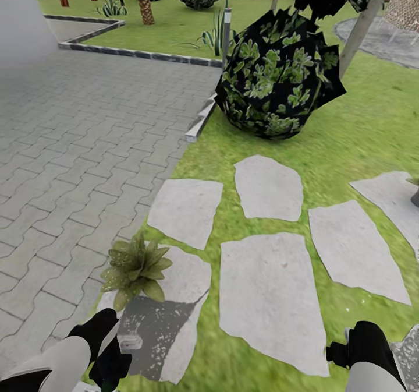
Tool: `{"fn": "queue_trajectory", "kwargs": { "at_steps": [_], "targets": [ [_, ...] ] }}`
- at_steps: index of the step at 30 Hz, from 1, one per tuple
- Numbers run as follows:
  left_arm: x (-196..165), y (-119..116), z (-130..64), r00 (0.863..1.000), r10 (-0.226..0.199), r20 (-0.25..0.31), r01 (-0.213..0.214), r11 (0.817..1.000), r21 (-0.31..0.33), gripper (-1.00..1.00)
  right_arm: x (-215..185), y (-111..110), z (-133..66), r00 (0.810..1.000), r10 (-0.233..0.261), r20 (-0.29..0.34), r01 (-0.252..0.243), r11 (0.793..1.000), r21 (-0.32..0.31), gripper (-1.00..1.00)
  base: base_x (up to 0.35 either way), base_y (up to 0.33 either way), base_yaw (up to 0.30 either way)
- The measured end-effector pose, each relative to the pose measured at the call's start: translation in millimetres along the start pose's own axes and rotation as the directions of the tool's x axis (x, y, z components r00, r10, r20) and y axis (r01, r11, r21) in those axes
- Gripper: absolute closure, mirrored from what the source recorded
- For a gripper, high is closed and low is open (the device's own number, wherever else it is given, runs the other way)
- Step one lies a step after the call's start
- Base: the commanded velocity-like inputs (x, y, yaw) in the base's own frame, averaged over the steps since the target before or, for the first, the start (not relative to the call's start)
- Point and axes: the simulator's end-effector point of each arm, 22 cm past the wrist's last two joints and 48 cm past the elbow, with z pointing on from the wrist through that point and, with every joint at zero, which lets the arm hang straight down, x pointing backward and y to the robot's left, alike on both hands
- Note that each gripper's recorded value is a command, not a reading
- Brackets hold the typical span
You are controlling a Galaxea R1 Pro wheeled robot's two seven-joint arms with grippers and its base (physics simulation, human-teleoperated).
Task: Pick up the pesticide atomizer in the garden and spray insectifuge to fully cover both potted plants in the garden.
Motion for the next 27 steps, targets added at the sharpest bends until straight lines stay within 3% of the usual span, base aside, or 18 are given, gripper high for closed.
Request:
{"fn": "queue_trajectory", "kwargs": {
  "at_steps": [7,15,21,27],
  "targets": [
    [0.3,0.1,0.4,1.0,0.0,-0.001,0.0,1.0,-0.001,1.0,0.2,-0.2,0.3,1.0,0.0,-0.001,0.0,1.0,0.001,-1.0,0.0,-0.344,0.229],
    [0.7,0.0,0.9,1.0,0.0,-0.003,0.0,1.0,0.0,1.0,0.3,0.0,0.5,1.0,0.0,-0.001,0.0,1.0,-0.002,-1.0,0.0,-0.34,0.045],
    [1.4,0.1,2.6,1.0,0.0,-0.007,0.0,1.0,0.0,1.0,1.5,-0.3,2.0,1.0,-0.001,-0.005,0.001,1.0,0.002,-1.0,0.0,-0.327,0.191],
    [3.1,0.3,5.1,1.0,-0.001,-0.014,0.001,1.0,0.0,1.0,2.8,-0.9,3.7,1.0,-0.002,-0.01,0.002,1.0,0.005,-1.0,0.0,-0.119,0.218]
  ]
}}
